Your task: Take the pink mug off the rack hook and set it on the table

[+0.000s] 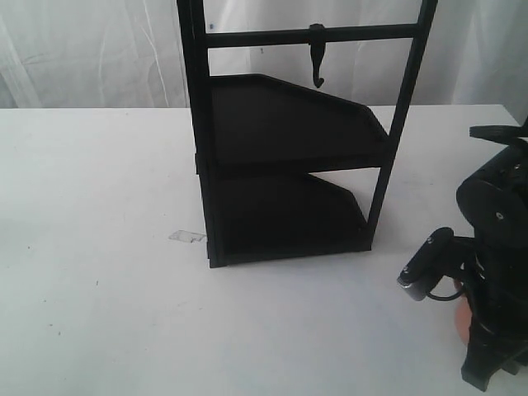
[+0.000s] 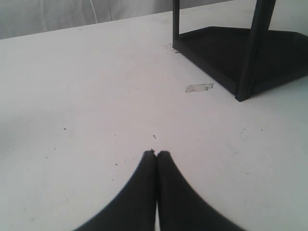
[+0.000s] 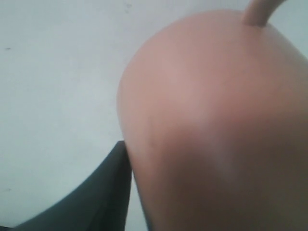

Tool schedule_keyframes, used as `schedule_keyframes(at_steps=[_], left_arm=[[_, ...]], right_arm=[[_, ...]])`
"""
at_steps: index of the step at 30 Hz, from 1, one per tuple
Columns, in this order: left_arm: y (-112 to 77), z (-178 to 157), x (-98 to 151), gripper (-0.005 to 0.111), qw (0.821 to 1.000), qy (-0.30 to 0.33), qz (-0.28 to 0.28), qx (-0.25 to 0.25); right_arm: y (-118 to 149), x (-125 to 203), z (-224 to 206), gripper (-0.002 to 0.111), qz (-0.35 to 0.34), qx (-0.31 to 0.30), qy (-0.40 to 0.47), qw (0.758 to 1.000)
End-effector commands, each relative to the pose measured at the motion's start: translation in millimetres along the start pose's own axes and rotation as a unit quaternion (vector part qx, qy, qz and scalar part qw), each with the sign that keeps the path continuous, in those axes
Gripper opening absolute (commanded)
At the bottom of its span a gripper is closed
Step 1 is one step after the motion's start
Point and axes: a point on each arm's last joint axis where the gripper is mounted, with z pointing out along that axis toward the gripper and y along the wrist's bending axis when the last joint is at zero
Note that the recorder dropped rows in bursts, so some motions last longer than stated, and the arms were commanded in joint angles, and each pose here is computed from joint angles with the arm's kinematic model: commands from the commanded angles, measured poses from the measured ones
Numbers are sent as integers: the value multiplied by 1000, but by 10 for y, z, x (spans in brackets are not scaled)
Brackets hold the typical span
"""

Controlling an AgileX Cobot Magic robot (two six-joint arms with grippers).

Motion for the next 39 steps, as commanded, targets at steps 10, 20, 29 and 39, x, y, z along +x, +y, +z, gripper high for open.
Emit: schedule_keyframes(at_steps=[10,20,29,39], left_arm=[[1,2,13,0,1000,-1,-4,-1],[1,2,13,0,1000,-1,-4,-1],[1,2,13,0,1000,-1,-4,-1],[1,2,13,0,1000,-1,-4,-1]], right_arm=[[33,36,37,0,12,-7,10,1000],[33,34,46,0,12,-5,7,1000],[34,21,46,0,14,-5,0,1000],[36,9,46,0,16,-7,-7,1000]])
